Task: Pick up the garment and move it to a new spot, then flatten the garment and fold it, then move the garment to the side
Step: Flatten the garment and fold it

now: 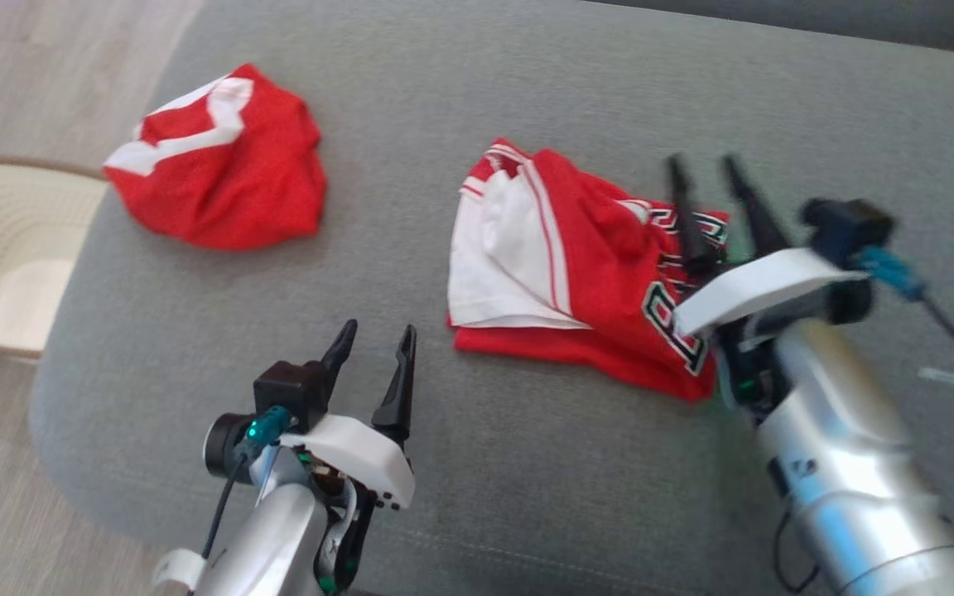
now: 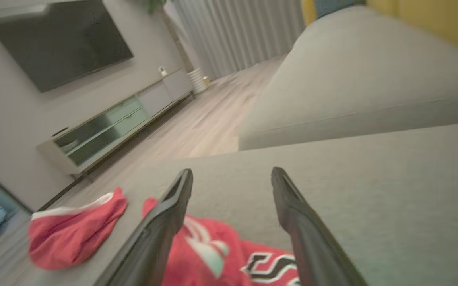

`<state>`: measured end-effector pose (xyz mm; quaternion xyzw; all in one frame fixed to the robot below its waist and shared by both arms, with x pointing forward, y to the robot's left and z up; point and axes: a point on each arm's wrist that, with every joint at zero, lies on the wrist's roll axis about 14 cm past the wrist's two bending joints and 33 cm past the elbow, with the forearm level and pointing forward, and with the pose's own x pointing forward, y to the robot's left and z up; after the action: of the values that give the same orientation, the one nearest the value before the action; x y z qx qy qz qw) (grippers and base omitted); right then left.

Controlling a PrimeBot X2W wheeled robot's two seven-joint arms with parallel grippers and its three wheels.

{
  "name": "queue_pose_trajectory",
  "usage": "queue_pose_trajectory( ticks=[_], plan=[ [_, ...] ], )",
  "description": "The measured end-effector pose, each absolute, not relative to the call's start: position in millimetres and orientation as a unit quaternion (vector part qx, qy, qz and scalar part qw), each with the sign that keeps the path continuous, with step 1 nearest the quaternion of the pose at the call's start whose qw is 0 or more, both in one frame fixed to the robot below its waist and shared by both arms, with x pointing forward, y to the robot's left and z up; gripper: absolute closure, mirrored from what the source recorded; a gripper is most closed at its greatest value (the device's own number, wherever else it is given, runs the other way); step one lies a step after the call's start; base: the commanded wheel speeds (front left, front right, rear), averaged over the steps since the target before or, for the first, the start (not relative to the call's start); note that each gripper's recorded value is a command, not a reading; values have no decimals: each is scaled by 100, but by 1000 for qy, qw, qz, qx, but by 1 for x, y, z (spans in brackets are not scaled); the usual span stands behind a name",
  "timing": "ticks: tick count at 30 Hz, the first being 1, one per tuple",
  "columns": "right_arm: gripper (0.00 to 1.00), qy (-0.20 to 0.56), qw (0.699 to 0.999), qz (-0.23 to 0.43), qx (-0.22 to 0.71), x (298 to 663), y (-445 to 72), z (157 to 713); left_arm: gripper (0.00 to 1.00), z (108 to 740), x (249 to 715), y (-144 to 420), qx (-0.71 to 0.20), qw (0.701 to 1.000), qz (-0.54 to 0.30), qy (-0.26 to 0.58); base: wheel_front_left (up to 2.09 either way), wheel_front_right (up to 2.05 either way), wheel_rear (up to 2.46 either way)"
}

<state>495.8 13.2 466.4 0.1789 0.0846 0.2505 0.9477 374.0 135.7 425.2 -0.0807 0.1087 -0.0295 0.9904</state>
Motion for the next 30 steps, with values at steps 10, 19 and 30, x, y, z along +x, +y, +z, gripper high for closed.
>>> queue_pose_trajectory(
  ticks=[10,19,30],
  plan=[
    [0,57,983,86,151,488,-113,452,0,430,392,129,-71,992,-39,96,0,0,0],
    [0,59,988,7,145,451,-172,444,0,433,394,131,-54,994,-38,86,0,0,0],
    [0,71,993,13,97,410,-177,440,0,437,377,137,-40,996,-29,79,0,0,0]
  ],
)
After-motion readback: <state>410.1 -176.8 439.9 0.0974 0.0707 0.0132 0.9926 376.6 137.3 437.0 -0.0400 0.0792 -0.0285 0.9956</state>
